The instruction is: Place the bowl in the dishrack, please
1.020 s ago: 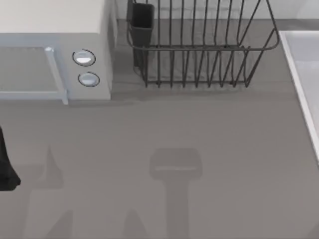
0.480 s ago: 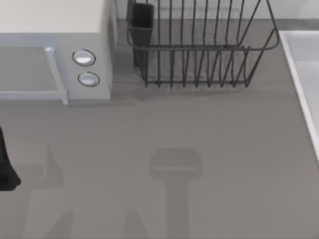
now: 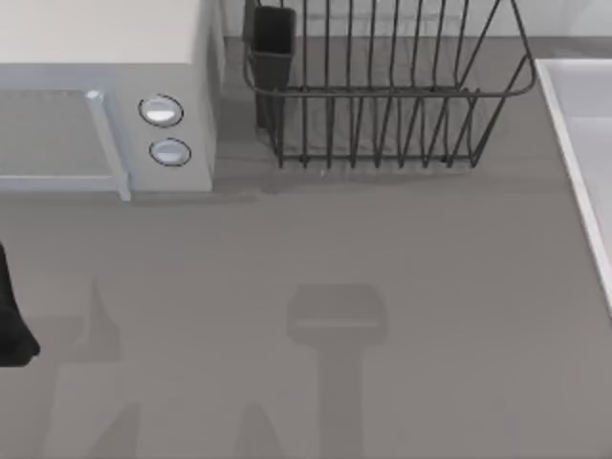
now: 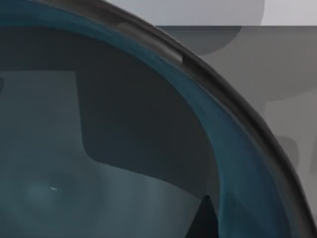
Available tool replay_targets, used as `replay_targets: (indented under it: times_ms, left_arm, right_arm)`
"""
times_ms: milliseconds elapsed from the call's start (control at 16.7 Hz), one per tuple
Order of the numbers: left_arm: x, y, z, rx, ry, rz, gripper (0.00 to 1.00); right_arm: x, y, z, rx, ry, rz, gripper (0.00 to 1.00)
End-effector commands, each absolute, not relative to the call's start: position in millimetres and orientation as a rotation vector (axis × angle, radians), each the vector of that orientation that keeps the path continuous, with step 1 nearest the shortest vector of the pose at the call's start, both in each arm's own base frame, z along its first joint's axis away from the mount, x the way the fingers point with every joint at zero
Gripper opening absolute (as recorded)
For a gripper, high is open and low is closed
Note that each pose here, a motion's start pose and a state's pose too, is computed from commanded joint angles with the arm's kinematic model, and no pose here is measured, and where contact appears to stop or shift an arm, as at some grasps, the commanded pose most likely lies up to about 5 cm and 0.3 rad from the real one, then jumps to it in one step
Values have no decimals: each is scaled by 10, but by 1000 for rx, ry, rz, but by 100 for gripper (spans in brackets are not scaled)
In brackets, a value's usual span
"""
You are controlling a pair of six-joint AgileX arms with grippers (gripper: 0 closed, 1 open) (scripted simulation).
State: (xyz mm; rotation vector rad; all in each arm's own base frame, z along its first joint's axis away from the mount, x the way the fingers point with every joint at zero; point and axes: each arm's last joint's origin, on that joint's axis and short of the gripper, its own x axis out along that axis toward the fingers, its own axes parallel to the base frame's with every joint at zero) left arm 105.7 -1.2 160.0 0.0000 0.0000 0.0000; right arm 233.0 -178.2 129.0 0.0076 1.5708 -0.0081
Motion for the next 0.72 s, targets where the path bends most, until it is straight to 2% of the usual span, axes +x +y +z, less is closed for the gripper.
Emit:
replay_targets:
  times_ms: [180,720]
  left_arm:
    - [1057,-12,1600,0,0,0,100]
    - [1057,-12,1600,0,0,0,100]
  right_arm:
    - [2330,-1782,1290,8,1571,-8,2]
    - [2330,-1780,1296,6,1569,-9,0]
